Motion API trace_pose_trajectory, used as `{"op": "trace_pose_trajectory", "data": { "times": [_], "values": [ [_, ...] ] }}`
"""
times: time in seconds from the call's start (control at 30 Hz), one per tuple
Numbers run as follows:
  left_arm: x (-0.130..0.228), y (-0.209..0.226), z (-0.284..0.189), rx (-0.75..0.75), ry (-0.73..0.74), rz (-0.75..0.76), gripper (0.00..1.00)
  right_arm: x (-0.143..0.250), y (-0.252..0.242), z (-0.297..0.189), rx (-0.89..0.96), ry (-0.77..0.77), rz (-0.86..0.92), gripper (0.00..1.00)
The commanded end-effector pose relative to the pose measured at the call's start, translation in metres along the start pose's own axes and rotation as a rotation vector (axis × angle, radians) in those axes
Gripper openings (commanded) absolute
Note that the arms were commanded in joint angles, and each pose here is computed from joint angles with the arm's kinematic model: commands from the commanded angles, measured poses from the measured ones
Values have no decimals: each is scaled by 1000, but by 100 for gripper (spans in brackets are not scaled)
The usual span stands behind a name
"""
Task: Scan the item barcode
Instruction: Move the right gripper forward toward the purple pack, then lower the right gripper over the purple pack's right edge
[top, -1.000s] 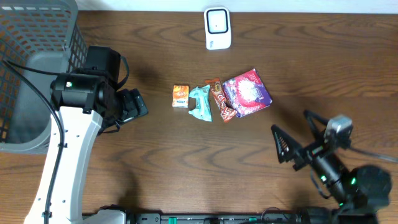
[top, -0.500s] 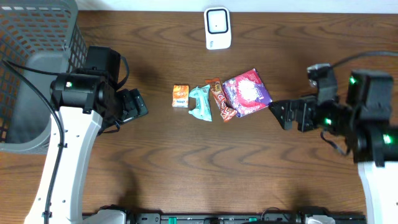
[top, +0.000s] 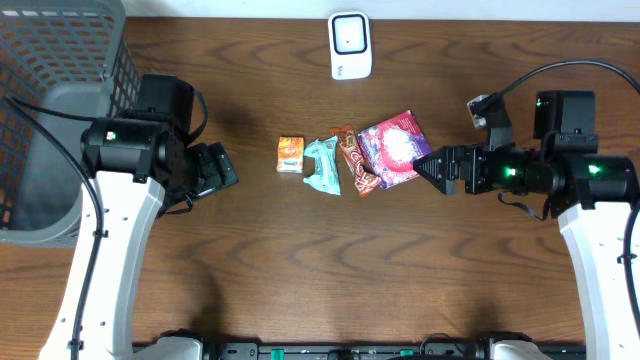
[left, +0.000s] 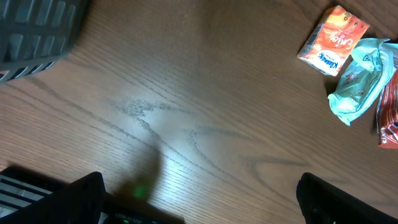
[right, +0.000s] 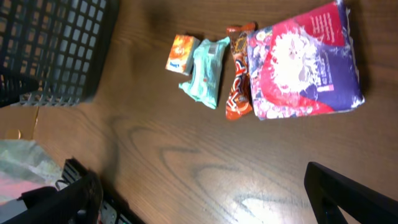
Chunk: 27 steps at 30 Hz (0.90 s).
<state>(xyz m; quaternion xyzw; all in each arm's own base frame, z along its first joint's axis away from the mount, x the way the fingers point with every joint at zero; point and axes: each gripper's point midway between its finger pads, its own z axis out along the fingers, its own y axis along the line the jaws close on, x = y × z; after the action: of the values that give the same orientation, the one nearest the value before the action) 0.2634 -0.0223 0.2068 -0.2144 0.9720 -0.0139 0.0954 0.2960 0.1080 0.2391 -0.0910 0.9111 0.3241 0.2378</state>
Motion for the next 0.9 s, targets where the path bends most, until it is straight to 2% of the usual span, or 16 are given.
{"op": "trace_pose_trajectory", "data": {
  "times": [0.0, 0.27, 0.53, 0.73, 0.87],
  "values": [
    [-1, 1, 0, -8, 0, 0, 98, -11, 8, -4, -27, -32, -42, 99],
    [-1, 1, 0, -7, 1, 0, 98, -15, 5, -4, -9, -47, -57, 99],
    [-1, 1, 0, -8, 0, -1, 98, -20, -49, 4, 240, -30, -25, 99],
    [-1, 1, 0, -7, 1, 0, 98, -15, -68, 34, 212, 55, 30, 99],
    [-1, 1, 0, -7, 1, -1, 98, -25, -73, 49, 174, 34, 89, 99]
  ]
}}
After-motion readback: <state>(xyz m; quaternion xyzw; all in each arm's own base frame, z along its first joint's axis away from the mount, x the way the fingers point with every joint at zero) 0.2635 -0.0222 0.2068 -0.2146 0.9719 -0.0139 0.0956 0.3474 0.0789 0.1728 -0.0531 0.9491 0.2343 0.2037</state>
